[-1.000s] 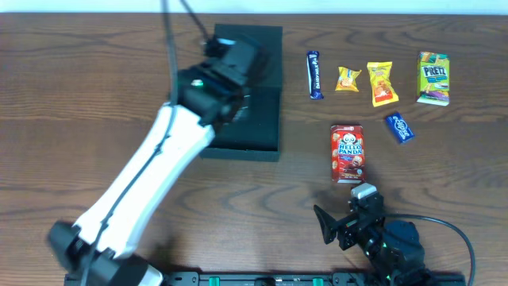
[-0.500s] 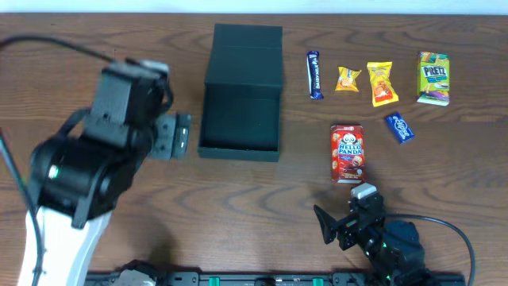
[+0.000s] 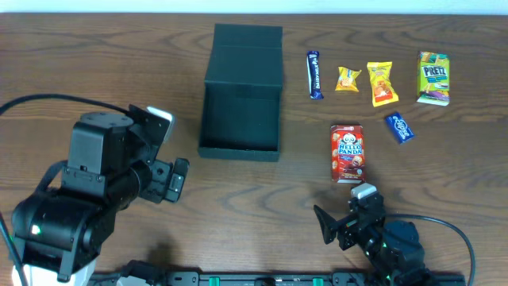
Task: Pack container
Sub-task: 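Release the lid and retract the left gripper to the left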
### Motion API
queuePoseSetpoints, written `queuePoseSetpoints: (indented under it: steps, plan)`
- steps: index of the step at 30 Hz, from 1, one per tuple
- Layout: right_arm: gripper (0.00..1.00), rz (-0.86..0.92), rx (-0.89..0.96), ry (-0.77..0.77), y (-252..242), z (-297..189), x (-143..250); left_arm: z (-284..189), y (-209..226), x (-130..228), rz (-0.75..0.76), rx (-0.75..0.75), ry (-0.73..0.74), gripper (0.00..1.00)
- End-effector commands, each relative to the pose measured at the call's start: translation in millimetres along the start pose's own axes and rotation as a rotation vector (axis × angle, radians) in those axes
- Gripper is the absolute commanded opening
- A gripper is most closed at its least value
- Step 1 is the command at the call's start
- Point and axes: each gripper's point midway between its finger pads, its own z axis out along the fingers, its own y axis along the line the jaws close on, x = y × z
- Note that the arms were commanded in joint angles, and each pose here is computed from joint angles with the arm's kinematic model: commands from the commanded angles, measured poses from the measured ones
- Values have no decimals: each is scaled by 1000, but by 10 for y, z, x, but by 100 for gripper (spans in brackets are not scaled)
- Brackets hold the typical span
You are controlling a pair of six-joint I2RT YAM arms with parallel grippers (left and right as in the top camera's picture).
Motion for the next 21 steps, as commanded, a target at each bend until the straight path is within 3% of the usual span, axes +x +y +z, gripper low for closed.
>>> queuePoseSetpoints:
  steps: [1,21]
  plan:
    - [99,-20,-15,0,31,1,9,34,-40,27,21,29,6,95]
    - [99,-20,-14,0,30,1,8,40,-24,35,21,20,12,95]
